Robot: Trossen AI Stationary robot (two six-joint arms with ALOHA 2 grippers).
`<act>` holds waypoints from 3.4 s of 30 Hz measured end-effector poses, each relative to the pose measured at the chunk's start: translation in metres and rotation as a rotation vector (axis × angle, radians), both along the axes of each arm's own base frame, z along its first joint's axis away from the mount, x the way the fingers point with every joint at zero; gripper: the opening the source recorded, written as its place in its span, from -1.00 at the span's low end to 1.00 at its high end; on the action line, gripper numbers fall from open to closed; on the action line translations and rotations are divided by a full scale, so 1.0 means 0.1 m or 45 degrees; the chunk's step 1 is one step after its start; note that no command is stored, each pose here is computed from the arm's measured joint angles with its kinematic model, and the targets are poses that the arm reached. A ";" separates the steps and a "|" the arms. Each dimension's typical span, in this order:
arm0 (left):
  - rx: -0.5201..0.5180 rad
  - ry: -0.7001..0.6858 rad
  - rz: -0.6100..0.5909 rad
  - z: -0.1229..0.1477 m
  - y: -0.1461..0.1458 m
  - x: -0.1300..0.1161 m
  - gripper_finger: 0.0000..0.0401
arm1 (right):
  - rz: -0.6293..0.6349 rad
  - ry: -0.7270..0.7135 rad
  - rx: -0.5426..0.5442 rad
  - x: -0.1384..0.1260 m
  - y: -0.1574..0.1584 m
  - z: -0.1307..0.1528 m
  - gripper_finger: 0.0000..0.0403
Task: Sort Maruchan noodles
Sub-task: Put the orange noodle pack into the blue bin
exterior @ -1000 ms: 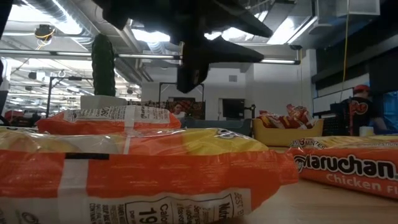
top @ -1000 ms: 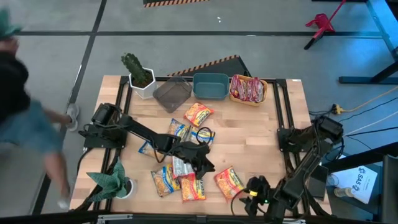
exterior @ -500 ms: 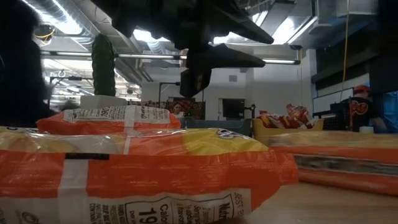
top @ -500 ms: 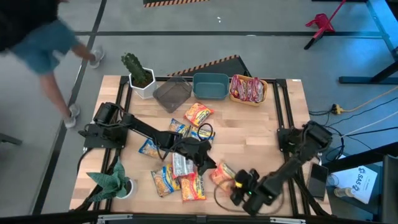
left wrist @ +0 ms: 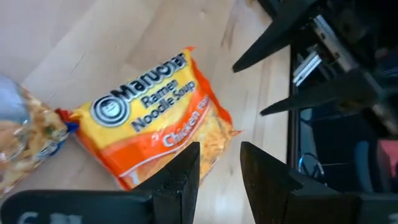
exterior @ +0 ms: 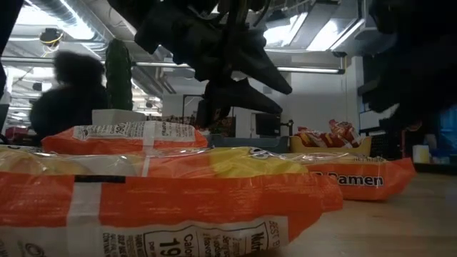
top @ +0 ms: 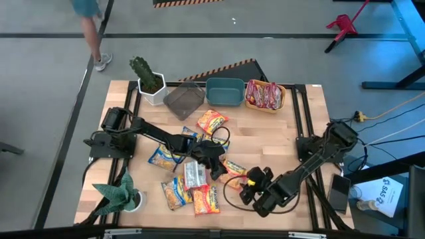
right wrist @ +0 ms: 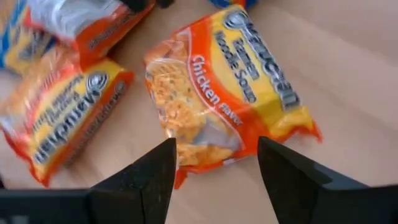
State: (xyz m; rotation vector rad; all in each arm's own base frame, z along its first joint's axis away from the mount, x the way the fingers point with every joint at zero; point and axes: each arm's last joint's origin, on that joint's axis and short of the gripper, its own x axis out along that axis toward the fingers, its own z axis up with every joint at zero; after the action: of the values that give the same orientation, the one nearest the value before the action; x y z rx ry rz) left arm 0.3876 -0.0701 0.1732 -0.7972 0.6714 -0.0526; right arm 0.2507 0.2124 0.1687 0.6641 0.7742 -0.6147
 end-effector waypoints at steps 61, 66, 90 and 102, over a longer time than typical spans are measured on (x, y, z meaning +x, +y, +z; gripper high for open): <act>0.107 0.194 -0.004 -0.70 -0.28 0.03 -0.78 | 0.861 0.334 0.061 0.43 -1.45 0.05 0.06; 0.107 0.196 0.009 -0.70 -0.25 0.04 -0.78 | 0.840 0.300 0.225 0.36 -1.52 -0.12 0.06; 0.113 0.194 0.008 -0.71 -0.23 0.03 -0.78 | 0.806 -0.146 0.521 0.24 -1.49 -0.45 -0.72; -0.093 0.167 -0.079 -0.40 -0.25 -0.01 -0.78 | 0.807 -0.281 0.492 0.22 -1.49 -0.19 -0.97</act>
State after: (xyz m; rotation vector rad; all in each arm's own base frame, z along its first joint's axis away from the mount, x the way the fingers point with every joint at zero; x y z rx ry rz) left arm 0.3867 -0.0947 0.1329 -0.8554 0.8223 -0.0822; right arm 0.2728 0.0629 0.1501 0.7704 0.8462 0.1908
